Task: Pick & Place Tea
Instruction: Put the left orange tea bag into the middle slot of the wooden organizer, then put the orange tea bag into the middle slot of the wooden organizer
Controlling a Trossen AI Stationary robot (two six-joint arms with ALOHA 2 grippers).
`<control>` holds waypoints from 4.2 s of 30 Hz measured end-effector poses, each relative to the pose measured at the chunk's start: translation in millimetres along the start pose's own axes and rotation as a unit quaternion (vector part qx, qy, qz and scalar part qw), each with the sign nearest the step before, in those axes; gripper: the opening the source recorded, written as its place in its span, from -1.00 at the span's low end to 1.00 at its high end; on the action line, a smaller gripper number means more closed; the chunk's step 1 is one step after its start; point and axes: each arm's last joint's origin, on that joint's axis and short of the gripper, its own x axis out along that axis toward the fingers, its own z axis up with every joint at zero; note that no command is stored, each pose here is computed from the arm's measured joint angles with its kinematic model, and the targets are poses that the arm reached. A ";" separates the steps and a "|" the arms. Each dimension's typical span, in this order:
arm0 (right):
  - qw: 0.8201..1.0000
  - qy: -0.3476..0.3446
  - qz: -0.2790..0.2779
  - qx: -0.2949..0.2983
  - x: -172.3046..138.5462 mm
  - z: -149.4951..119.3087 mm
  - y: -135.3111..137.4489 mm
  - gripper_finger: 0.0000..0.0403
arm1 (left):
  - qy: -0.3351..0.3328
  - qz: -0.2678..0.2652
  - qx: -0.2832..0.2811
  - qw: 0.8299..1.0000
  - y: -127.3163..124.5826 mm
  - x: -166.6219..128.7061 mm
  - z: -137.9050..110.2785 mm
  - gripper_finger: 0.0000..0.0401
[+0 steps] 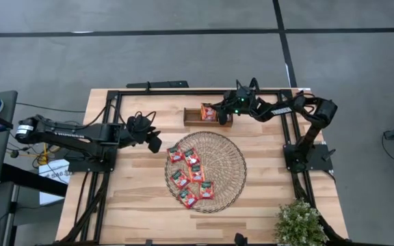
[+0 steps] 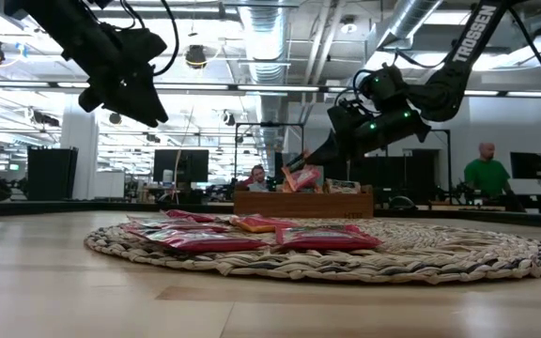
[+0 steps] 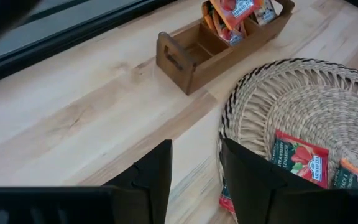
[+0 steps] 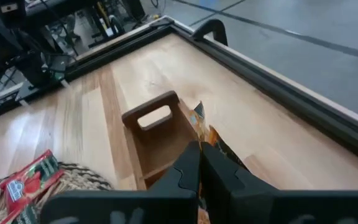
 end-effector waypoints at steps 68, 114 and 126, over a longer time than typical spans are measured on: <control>0.982 0.006 -0.125 -0.143 -25.6 26.4 43.7 -0.67 | 0.009 -0.008 0.008 1.000 -0.2 0.0 -0.9 -0.35; 0.834 0.399 0.198 -0.326 44.0 33.5 254.1 -0.53 | 0.081 0.003 0.075 0.994 7.2 -1.0 -12.6 -0.35; 0.834 0.434 0.190 -0.282 68.0 10.0 265.3 0.10 | 0.109 0.022 0.135 0.985 12.5 -2.3 -17.9 -0.35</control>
